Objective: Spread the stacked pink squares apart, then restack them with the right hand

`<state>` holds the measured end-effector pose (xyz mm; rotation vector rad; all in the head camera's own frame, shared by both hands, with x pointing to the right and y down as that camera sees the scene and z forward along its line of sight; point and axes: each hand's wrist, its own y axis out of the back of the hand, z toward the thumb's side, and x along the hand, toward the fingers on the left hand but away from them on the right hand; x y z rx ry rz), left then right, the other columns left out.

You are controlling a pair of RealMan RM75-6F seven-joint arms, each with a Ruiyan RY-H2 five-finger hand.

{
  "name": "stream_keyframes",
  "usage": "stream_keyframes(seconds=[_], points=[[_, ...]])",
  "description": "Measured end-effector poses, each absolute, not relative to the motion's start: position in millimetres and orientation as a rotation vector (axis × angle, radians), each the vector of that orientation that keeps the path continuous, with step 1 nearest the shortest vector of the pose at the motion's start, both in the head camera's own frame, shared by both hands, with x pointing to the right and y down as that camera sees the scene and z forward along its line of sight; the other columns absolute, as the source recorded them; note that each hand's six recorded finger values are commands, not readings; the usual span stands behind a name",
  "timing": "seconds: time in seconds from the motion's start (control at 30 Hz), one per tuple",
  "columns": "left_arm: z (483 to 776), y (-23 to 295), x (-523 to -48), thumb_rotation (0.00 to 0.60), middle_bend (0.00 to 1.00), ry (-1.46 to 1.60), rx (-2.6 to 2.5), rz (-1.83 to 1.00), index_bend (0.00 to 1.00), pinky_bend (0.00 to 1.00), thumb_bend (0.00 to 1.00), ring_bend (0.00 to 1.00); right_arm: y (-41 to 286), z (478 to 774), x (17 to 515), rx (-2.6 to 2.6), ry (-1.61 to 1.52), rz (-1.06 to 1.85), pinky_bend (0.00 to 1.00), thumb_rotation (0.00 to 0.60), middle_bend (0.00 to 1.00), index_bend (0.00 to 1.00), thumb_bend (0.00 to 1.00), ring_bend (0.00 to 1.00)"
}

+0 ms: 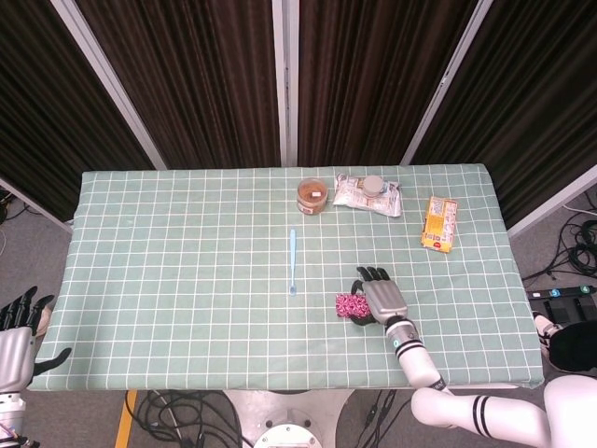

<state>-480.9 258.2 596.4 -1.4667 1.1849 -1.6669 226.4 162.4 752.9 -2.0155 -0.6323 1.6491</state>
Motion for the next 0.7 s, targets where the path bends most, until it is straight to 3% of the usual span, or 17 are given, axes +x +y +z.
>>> stream_keyframes(seconds=[0.7], points=[[597.5,258.9,-481.3,0.600,0.15,1.184,-1.471,-1.666,0.22,0.13,0.17,0.11,169.5,756.4,231.0,-2.008,-0.639,1.669,0.00,0.482,0.06,0.35,0.17,0.00]])
